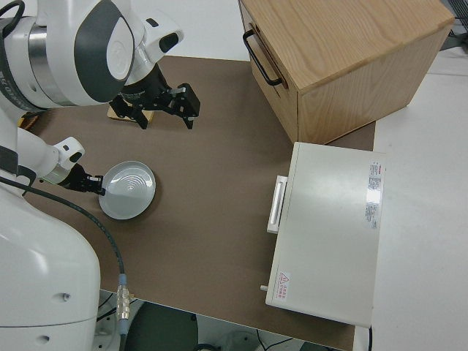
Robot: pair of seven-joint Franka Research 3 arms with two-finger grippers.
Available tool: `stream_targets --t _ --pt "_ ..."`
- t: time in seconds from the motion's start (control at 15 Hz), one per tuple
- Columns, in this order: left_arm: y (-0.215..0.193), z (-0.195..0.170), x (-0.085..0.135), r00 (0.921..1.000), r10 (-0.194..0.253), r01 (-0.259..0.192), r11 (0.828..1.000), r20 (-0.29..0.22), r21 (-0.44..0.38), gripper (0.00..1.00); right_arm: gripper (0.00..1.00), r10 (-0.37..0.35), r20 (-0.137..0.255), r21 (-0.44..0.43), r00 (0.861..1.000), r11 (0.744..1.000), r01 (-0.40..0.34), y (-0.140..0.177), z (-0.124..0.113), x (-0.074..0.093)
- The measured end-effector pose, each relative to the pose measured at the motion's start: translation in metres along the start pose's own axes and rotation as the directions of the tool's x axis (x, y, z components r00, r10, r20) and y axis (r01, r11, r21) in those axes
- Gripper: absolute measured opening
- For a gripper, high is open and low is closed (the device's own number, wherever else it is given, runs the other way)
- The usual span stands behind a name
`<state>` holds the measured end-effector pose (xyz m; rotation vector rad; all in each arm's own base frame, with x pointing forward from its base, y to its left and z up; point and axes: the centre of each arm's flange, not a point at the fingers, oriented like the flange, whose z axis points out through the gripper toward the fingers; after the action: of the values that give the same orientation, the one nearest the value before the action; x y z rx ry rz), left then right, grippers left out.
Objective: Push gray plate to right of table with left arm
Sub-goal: 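Push the gray plate with the left gripper toward the toaster oven, then release the gray plate and lift the left gripper off it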
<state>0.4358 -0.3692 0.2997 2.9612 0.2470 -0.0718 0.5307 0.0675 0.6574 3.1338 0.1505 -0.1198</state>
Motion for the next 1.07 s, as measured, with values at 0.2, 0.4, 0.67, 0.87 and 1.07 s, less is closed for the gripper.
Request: stream_targets --t 0.2,0.4,0.67,0.87,1.07 --pt "0.016 0.003 -0.005 1.0000 -0.008 0.008 1.000 0.001 -0.007 0.03 0.99 0.000 0.000 0.000 1.000 1.000 0.000 0.000 0.000 0.000" --pt "0.029 0.005 -0.010 0.9999 -0.013 0.013 1.000 0.000 -0.010 0.03 0.99 0.000 0.000 0.000 1.000 1.000 0.000 0.000 0.000 0.000" --pt "0.034 0.006 -0.012 1.0000 -0.009 0.009 1.000 -0.004 -0.007 0.03 0.99 0.000 0.000 0.000 1.000 1.000 0.000 0.000 0.000 0.000" --pt "0.034 0.006 -0.012 1.0000 -0.007 0.007 1.000 -0.005 -0.006 0.03 0.99 0.000 0.000 0.000 1.000 1.000 0.000 0.000 0.000 0.000" --pt "0.035 0.006 -0.013 1.0000 0.000 0.000 1.000 -0.009 -0.003 0.03 0.99 0.000 0.000 0.000 1.000 1.000 0.000 0.000 0.000 0.000"
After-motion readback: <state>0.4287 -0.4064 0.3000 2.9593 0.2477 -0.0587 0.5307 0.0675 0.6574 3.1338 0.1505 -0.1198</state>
